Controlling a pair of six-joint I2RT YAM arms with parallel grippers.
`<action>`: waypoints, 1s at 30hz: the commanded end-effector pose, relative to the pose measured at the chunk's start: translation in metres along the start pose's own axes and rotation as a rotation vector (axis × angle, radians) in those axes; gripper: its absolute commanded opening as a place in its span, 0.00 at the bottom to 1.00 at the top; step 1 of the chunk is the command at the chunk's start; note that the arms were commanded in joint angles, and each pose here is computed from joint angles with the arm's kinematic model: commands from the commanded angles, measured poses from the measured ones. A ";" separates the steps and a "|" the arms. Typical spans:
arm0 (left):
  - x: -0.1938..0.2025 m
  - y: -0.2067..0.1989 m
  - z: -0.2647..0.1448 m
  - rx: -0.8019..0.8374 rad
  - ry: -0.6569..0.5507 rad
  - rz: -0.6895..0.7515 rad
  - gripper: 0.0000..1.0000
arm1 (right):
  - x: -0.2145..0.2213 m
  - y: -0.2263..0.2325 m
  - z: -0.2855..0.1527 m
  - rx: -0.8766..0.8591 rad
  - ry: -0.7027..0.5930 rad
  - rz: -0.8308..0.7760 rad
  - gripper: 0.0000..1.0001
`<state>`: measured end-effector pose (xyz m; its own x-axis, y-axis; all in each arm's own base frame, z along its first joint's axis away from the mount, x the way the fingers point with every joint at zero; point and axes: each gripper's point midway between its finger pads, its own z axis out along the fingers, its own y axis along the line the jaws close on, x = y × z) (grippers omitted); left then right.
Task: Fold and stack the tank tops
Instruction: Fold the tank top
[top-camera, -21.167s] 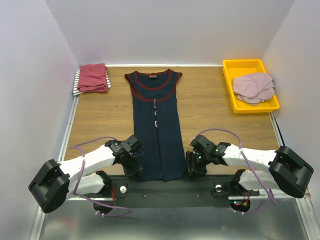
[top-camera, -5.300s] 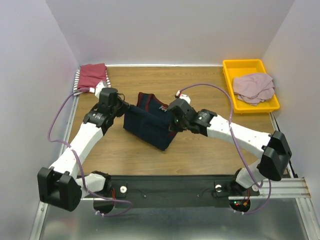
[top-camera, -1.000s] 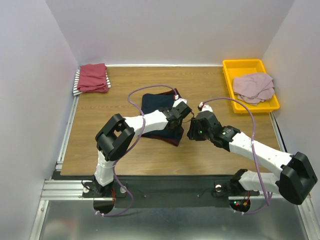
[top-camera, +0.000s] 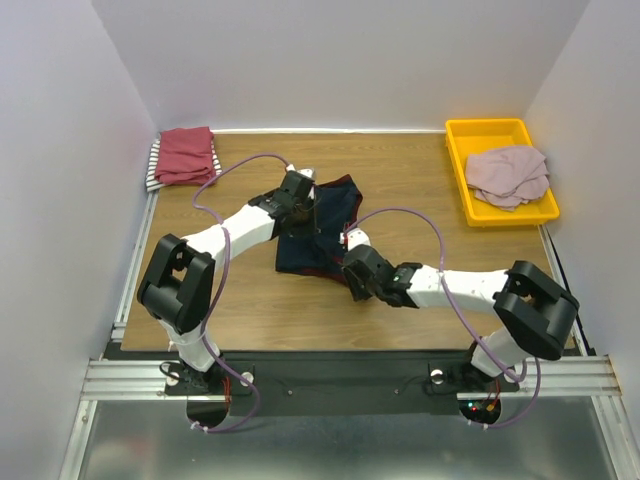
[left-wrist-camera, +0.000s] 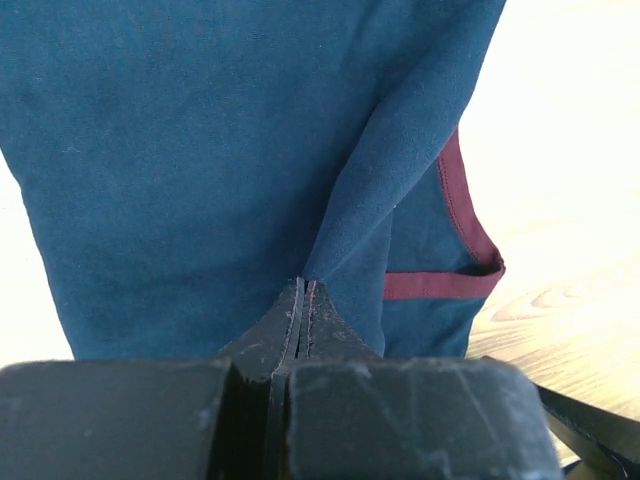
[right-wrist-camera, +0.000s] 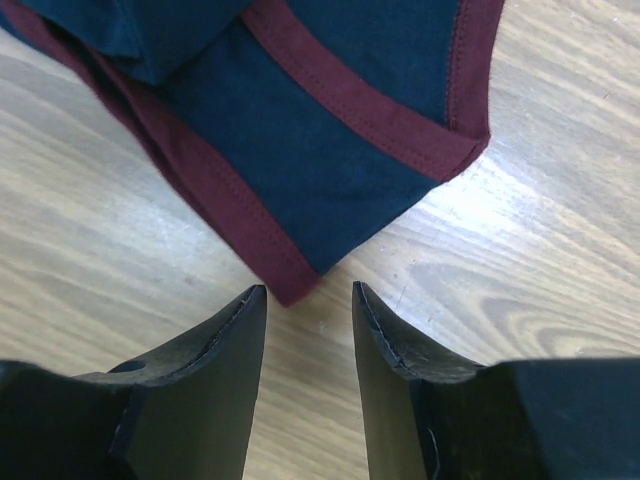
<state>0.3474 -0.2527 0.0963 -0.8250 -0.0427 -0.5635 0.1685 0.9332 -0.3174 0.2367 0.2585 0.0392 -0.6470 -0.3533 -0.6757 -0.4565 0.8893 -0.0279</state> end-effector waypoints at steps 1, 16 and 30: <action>-0.007 0.000 -0.006 0.027 -0.032 0.013 0.00 | -0.031 0.006 0.003 0.022 -0.091 -0.002 0.45; -0.008 0.009 -0.014 0.003 -0.047 0.013 0.00 | -0.058 0.010 -0.005 0.080 -0.023 0.063 0.15; -0.051 -0.005 -0.056 0.034 -0.145 0.042 0.00 | -0.056 0.005 0.018 -0.006 0.165 0.290 0.11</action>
<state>0.3502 -0.2401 0.1296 -0.7867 -0.0508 -0.6152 0.1908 0.9278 -0.3206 0.2789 0.2867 0.0613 -0.7792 -0.2191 -0.5873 -0.3042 0.9514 0.0486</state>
